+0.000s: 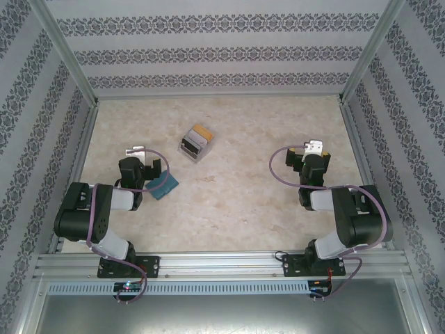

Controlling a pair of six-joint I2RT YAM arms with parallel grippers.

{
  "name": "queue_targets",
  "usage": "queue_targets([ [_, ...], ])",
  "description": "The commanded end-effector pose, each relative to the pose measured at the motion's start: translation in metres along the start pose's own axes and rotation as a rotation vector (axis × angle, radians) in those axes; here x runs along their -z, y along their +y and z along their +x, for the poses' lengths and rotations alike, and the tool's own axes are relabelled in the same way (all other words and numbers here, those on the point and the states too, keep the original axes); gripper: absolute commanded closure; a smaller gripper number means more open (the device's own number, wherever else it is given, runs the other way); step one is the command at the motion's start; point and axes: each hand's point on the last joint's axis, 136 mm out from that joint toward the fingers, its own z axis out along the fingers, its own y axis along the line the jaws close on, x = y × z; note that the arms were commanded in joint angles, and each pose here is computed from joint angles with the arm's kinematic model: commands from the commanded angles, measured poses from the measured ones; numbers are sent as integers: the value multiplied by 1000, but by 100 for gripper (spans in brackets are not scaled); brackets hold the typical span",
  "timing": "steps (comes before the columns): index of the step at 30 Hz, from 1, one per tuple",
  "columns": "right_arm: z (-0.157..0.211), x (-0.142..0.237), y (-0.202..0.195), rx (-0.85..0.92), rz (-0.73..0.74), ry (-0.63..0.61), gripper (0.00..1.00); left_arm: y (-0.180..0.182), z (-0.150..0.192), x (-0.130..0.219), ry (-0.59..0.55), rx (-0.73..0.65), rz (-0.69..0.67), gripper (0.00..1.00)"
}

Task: Put the credit cards into the card holder
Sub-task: Move the card holder to the bottom-center of the table.

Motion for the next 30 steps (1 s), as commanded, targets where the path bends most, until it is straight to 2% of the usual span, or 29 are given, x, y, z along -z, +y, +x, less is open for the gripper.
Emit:
queue_targets([
  [1, -6, 1, 1, -11, -8, -22, 2, 2, -21, -1, -67, 22, 2, 1],
  [15, -5, 0, 2, -14, -16, -19, 2, 2, -22, -1, -68, 22, 2, 1],
  [20, -6, 2, 17, 25, -96, -16, 2, 2, -22, 0, -73, 21, 1, 1],
  [25, -11, 7, 20, 32, -119, -32, 2, 16, -35, 20, -119, 60, -59, 1],
  [27, -20, 12, 19, 26, -117, -56, 2, 24, -42, 32, -82, 101, -92, 1],
  [28, -25, 15, 19, 26, -118, -37, 2, 27, -46, 38, -54, 133, -105, 1],
  [30, -28, 20, 15, -38, -103, 79, 2, 28, -53, 52, -1, 182, -104, 1],
])
